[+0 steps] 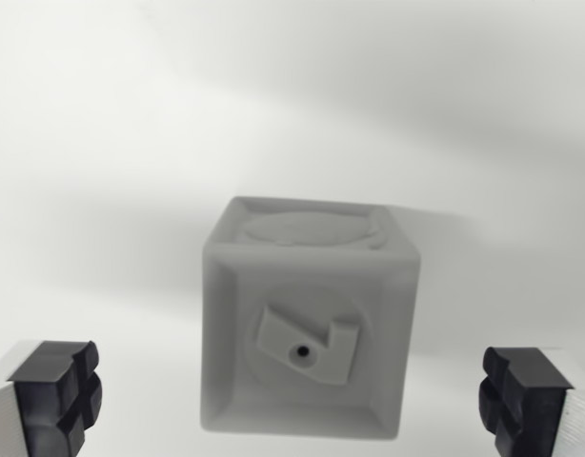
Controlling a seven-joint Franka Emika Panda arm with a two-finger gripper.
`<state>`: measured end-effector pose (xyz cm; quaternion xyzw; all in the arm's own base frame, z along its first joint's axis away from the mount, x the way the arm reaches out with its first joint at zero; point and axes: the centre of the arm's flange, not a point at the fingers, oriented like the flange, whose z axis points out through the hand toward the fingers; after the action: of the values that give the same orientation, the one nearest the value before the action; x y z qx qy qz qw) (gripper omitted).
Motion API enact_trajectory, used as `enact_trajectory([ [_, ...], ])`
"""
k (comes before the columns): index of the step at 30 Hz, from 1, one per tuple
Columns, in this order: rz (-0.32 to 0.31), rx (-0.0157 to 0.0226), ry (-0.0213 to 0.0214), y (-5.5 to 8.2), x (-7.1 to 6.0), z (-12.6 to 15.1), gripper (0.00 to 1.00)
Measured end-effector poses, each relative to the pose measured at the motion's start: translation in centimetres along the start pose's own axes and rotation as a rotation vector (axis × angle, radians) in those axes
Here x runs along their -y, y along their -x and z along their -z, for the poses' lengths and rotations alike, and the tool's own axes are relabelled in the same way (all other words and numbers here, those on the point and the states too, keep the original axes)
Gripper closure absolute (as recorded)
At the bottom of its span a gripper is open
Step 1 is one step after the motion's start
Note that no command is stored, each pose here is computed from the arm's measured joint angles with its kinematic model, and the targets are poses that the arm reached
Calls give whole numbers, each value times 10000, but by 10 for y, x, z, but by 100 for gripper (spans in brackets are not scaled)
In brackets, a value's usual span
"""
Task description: Destack cube
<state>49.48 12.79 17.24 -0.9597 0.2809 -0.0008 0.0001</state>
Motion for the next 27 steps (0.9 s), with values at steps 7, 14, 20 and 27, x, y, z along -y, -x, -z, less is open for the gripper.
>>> enact_trajectory([
  [7,-1,-9,-1,0,0,28,0],
  [14,-4,-18,-9,-1,0,55,0],
  [20,-4,-23,-6,0,0,79,0],
  [27,-5,-21,4,0,-1,111,0],
])
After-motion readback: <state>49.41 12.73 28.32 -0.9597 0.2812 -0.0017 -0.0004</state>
